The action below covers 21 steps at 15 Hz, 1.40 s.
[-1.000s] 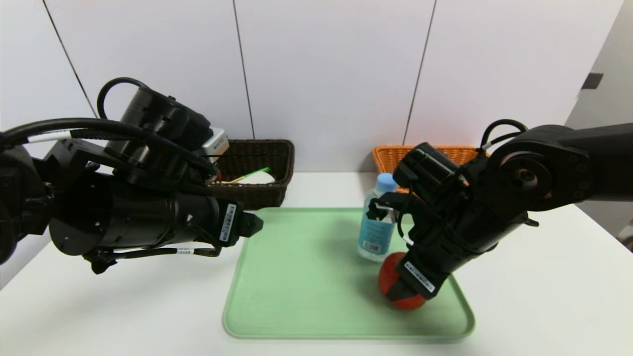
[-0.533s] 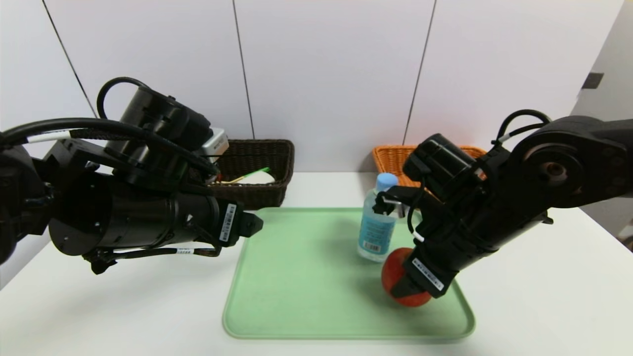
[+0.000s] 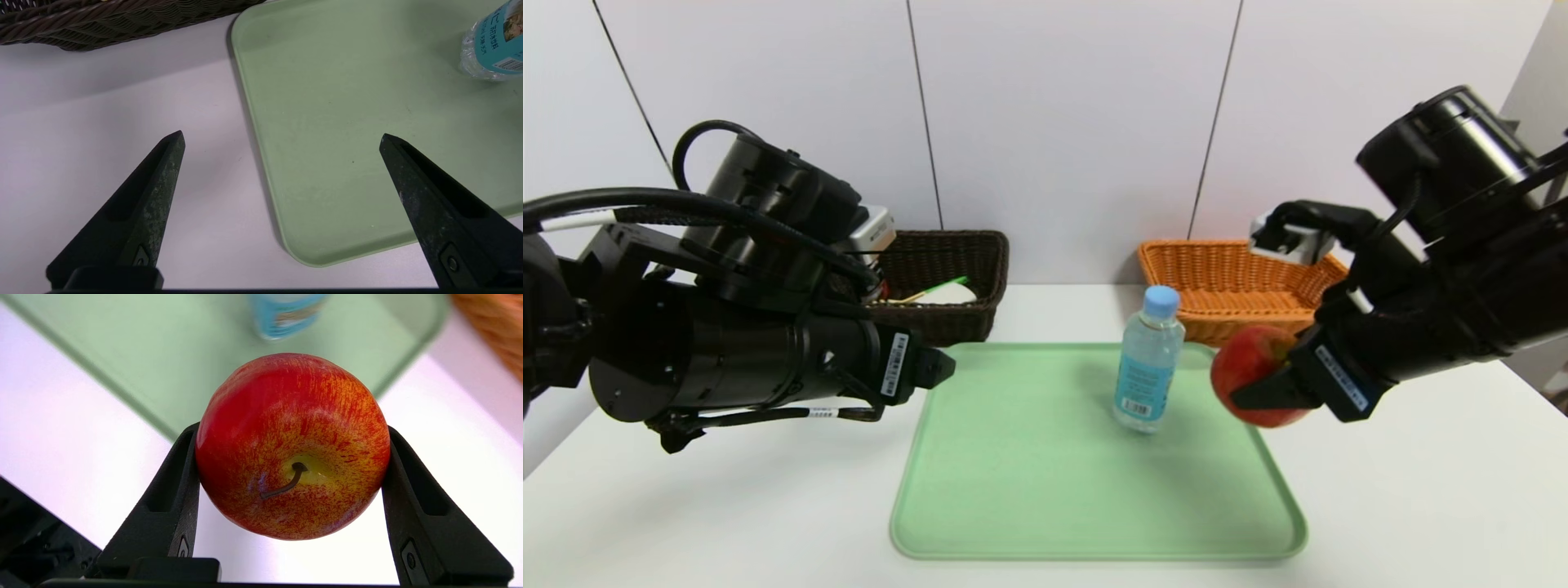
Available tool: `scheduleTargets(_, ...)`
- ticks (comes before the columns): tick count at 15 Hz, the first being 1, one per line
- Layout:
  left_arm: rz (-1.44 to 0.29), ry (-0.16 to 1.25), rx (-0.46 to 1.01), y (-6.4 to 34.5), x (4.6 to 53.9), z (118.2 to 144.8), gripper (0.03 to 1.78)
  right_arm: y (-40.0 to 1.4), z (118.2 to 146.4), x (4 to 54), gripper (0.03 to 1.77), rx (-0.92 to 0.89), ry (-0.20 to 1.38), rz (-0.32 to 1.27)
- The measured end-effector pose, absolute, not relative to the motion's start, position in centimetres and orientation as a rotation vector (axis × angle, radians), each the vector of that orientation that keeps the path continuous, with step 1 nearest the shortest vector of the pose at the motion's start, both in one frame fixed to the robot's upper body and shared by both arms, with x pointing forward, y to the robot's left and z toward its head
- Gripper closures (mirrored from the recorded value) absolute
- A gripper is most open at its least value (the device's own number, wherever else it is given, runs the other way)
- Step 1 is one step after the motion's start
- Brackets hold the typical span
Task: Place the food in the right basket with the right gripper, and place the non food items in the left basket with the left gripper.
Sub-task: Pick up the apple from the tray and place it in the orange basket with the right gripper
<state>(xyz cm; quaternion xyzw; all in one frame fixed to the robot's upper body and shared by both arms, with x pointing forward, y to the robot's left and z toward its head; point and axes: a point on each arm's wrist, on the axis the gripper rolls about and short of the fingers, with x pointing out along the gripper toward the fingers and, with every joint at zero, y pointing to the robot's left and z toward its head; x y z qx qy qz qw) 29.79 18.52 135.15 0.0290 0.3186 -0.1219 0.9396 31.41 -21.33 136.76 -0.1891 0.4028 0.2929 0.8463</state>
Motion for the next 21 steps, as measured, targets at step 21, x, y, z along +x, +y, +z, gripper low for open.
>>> scheduleTargets(21,-0.255,0.646,0.051,18.6,29.6,135.3,0.12,-27.8,134.1,50.8,0.58,-0.175,0.467,0.191)
